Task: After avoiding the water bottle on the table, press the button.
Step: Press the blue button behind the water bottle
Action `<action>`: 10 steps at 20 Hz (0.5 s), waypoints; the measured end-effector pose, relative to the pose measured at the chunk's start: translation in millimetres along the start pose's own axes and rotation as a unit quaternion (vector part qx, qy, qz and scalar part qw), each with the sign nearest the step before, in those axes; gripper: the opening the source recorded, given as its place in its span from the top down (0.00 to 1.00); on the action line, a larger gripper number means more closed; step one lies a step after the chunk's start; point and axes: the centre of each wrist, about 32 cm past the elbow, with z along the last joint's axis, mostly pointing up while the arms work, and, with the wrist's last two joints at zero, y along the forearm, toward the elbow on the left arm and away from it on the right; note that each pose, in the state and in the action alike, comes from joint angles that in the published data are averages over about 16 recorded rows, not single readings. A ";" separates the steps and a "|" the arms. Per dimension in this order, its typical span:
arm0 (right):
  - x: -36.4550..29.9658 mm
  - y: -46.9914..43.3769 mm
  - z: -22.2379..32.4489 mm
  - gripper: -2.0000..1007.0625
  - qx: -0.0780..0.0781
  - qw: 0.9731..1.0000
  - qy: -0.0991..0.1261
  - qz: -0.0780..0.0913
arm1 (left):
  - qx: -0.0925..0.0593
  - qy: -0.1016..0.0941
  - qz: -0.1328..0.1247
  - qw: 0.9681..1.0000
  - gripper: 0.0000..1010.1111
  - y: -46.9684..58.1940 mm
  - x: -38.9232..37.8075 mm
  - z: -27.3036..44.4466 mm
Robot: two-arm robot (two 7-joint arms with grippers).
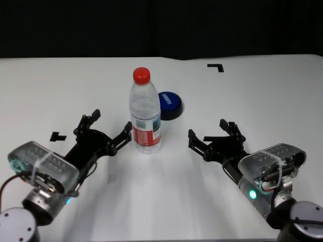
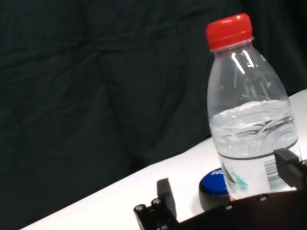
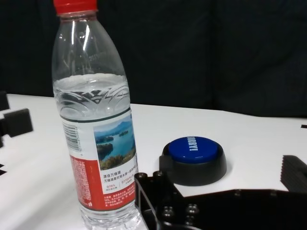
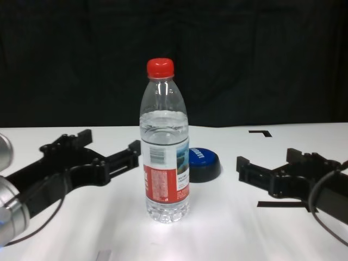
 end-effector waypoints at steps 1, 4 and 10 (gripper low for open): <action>0.0 0.0 0.0 0.00 0.000 1.000 0.000 0.000 | 0.000 0.000 0.003 1.000 0.01 2.5 -0.1 0.7; 0.0 0.0 0.0 0.00 0.000 1.000 0.000 0.000 | 0.000 -0.002 0.016 1.000 0.01 10.3 -0.4 2.7; 0.0 0.0 0.0 0.00 0.000 1.000 0.000 0.000 | 0.004 -0.004 0.049 0.999 0.01 26.6 -0.1 5.9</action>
